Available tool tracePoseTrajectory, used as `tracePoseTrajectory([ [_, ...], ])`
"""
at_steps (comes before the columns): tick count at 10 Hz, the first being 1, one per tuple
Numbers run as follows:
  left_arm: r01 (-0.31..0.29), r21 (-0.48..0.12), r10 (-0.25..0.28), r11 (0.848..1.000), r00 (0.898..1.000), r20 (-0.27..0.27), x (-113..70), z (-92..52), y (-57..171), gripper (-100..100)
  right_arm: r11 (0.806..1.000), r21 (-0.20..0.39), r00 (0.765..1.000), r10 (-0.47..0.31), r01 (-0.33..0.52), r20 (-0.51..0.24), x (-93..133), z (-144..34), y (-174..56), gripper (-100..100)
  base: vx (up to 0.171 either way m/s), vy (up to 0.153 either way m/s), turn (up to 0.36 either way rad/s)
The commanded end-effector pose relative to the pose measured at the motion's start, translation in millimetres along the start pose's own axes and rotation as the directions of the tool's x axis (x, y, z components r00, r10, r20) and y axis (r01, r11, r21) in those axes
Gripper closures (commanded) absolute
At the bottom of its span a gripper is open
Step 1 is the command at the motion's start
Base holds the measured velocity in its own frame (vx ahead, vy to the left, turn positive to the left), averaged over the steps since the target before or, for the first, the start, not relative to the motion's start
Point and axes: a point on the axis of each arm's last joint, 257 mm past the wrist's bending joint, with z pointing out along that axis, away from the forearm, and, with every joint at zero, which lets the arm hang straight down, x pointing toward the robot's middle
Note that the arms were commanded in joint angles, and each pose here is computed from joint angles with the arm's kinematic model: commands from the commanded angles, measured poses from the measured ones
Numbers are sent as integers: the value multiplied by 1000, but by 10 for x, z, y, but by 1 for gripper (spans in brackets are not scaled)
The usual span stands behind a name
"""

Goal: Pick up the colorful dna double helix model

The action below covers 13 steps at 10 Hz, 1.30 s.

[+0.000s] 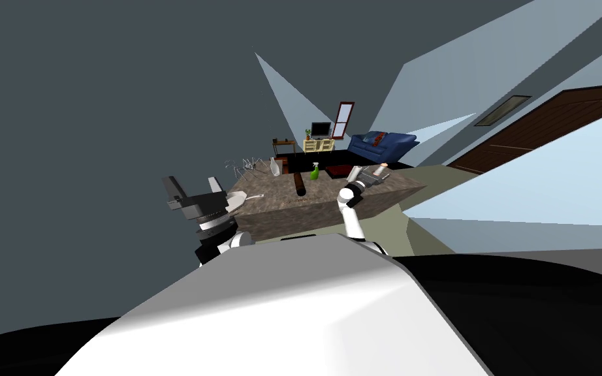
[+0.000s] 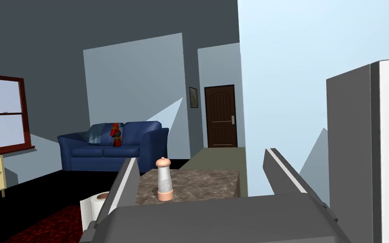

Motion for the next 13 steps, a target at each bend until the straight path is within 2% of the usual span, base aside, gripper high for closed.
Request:
tracePoseTrajectory([
  [1, 0, 0, 0, 1000, 1000, 0, 0, 0, 0, 0, 1000, -19, 998, 26, -25, 52, -140, 23, -23, -100, 0, 22, -9],
  [2, 0, 0, 0, 1000, 1000, 0, 0, 0, 0, 0, 999, -17, 997, 39, -38, 72, -193, 20, -32, -100, 2, 10, 1],
  [3, 0, 0, 0, 1000, 1000, 0, 0, 0, 0, 0, 997, -60, 992, 64, -58, 112, -278, 64, -44, -100, -1, 17, -15],
  [5, 0, 0, 0, 1000, 1000, 0, 0, 0, 0, 0, 995, -56, 983, 88, -80, 163, -428, 44, -76, -100, 1, 17, -4],
  [6, 0, 0, 0, 1000, 1000, 0, 0, 0, 0, 0, 991, -98, 973, 105, -86, 204, -542, 62, -80, -100, 2, 19, -17],
  [8, 0, 0, 0, 1000, 1000, 0, 0, 0, 0, 0, 989, -97, 958, 135, -113, 252, -664, 38, -137, -100, 3, 17, -2],
  [9, 0, 0, 0, 1000, 1000, 0, 0, 0, 0, 0, 983, -138, 943, 157, -121, 293, -760, 44, -165, -100, 0, 19, -14],
  [11, 0, 0, 0, 1000, 1000, 0, 0, 0, 0, 0, 981, -138, 923, 179, -139, 340, -897, 1, -213, -100, 1, 17, -4],
  [12, 0, 0, 0, 1000, 1000, 0, 0, 0, 0, 0, 973, -178, 904, 203, -145, 377, -970, -6, -261, -100, 4, 22, -15],
  [13, 0, 0, 0, 1000, 1000, 0, 0, 0, 0, 0, 973, -177, 889, 209, -148, 407, -1075, -45, -286, -100, 2, 22, -7],
])
